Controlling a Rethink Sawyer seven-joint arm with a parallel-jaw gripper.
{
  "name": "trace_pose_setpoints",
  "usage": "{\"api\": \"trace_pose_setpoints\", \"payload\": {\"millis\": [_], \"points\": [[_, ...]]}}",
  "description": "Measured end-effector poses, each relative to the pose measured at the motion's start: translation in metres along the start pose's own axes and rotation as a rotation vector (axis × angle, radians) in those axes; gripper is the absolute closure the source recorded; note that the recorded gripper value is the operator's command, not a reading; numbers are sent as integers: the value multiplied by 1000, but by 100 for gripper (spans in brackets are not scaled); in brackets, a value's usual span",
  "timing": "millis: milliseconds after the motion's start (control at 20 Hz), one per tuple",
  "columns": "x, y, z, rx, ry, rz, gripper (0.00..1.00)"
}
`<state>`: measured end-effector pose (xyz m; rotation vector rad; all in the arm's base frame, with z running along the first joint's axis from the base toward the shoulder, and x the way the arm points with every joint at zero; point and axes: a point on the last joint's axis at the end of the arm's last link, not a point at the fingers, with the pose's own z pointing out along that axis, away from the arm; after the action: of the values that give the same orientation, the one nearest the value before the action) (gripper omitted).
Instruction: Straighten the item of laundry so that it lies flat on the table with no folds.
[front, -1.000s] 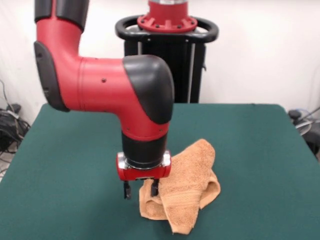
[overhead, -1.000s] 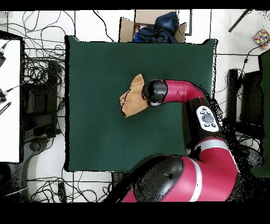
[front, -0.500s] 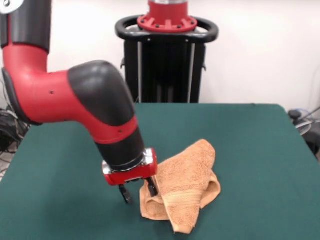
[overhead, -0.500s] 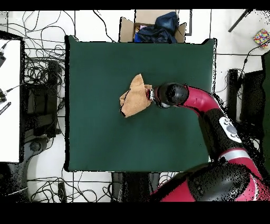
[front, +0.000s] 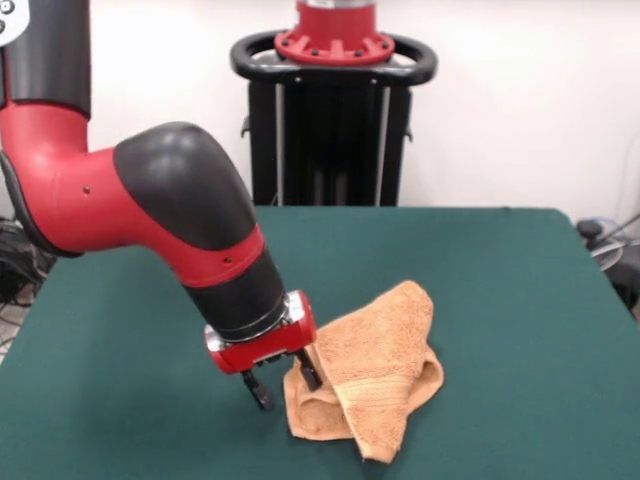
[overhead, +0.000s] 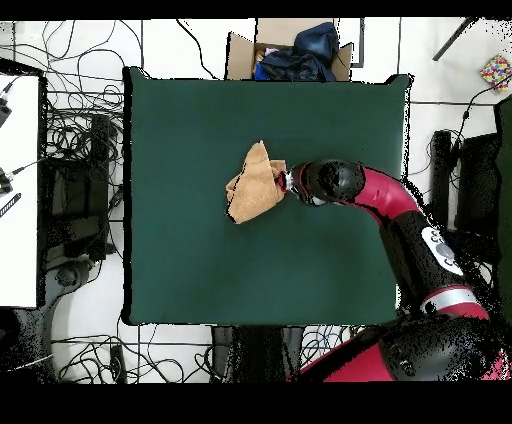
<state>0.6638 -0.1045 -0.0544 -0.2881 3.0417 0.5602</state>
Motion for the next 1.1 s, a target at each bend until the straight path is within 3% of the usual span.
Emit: {"api": "trace_pose_setpoints", "payload": {"millis": [50,550,1100], "points": [[-2,6,2,-2,3,-9,100],[-10,35,13,-7,20,-56,100],[-15,50,18,-5,28,-84,100]]}}
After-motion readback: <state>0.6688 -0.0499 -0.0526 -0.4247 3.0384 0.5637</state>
